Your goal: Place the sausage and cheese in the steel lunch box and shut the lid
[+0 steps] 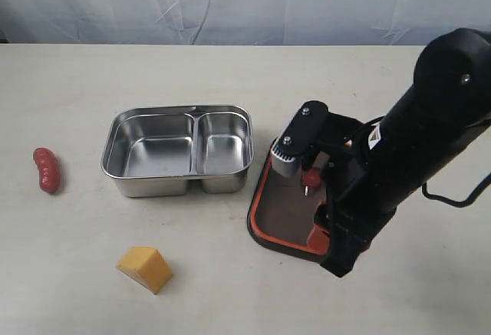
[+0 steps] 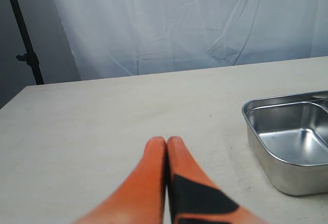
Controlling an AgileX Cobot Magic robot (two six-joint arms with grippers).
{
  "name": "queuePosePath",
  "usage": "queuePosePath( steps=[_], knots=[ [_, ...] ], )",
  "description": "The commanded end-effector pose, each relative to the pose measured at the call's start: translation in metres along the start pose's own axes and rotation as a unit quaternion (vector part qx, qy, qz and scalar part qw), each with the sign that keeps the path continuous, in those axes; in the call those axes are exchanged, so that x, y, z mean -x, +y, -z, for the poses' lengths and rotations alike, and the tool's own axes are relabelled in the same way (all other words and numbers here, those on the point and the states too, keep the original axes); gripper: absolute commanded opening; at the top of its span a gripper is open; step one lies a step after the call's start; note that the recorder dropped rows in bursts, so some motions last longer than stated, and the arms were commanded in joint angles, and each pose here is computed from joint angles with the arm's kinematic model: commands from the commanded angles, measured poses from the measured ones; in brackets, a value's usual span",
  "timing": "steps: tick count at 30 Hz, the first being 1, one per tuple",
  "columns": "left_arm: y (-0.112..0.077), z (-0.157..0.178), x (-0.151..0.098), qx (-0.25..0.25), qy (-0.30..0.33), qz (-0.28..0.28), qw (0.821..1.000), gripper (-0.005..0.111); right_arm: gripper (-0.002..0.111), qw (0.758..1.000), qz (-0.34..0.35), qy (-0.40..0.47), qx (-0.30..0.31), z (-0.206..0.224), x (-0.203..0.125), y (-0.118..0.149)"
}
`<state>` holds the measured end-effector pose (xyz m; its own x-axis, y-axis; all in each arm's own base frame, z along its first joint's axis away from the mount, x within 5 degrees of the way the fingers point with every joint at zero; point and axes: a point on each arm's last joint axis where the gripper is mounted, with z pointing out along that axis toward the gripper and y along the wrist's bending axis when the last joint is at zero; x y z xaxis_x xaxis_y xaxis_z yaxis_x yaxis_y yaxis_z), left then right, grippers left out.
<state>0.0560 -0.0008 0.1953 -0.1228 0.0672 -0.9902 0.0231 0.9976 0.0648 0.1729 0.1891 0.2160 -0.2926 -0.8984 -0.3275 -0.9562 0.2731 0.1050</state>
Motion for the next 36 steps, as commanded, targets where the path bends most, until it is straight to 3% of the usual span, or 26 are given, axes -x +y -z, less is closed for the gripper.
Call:
queuePosePath(
  steps=[1, 2, 5, 8, 11, 14, 16, 19, 21, 22, 25, 27, 30, 33, 36],
  knots=[
    [0.0, 0.0, 0.0, -0.002, -0.005, -0.001, 1.0, 0.0, 0.005, 0.998, -0.037, -0.052, 0.009, 0.02, 0.003, 0.011],
    [0.0, 0.0, 0.0, -0.002, -0.005, -0.001, 1.0, 0.0, 0.0, 0.997, -0.044, -0.064, 0.01, 0.025, 0.004, 0.014],
    [0.001, 0.0, 0.001, 0.005, -0.011, -0.035, 0.999, 0.0, 0.0, 0.994, -0.049, -0.093, 0.01, 0.038, 0.004, 0.02],
    [0.002, 0.001, 0.01, 0.013, -0.062, -0.08, 0.995, 0.0, 0.0, 0.992, -0.053, -0.116, 0.006, 0.049, 0.003, 0.025],
    [0.001, 0.004, 0.025, 0.005, -0.146, -0.013, 0.989, 0.0, 0.0, 0.99, -0.05, -0.13, 0.002, 0.058, 0.001, 0.028],
    [0.001, 0.01, 0.039, 0.006, -0.228, 0.005, 0.974, 0.0, 0.0, 0.989, -0.047, -0.139, -0.002, 0.063, 0.0, 0.03],
    [0.002, 0.015, 0.049, 0.003, -0.29, 0.022, 0.957, 0.0, 0.0, 0.989, -0.047, -0.14, -0.003, 0.064, 0.0, 0.031],
    [0.002, 0.024, 0.06, -0.05, -0.36, 0.16, 0.918, 0.0, 0.0, 0.989, -0.046, -0.14, -0.003, 0.064, 0.0, 0.031],
    [0.003, 0.028, 0.064, -0.07, -0.384, 0.199, 0.899, 0.0, 0.0, 0.989, -0.046, -0.141, -0.004, 0.064, 0.0, 0.031],
    [0.003, 0.027, 0.064, -0.073, -0.38, 0.211, 0.898, 0.0, 0.0, 0.989, -0.046, -0.142, -0.005, 0.064, 0.0, 0.03],
    [0.007, 0.019, 0.058, -0.07, -0.304, 0.318, 0.895, 0.0, 0.0, 0.989, -0.047, -0.143, -0.005, 0.064, 0.001, 0.03],
    [0.007, 0.014, 0.062, -0.054, -0.231, 0.337, 0.911, 0.0, 0.0, 0.989, -0.047, -0.143, -0.005, 0.064, 0.001, 0.03],
    [0.006, 0.003, 0.083, -0.036, -0.148, 0.299, 0.942, 0.0, 0.0, 0.988, -0.047, -0.144, -0.006, 0.064, 0.001, 0.03],
    [0.006, -0.026, 0.11, -0.015, -0.062, 0.226, 0.972, 0.0, 0.0, 0.988, -0.047, -0.144, -0.006, 0.064, 0.001, 0.03],
    [0.009, -0.064, 0.136, 0.007, 0.036, 0.161, 0.986, 0.0, 0.0, 0.989, -0.047, -0.143, -0.005, 0.064, 0.001, 0.03]
  ],
)
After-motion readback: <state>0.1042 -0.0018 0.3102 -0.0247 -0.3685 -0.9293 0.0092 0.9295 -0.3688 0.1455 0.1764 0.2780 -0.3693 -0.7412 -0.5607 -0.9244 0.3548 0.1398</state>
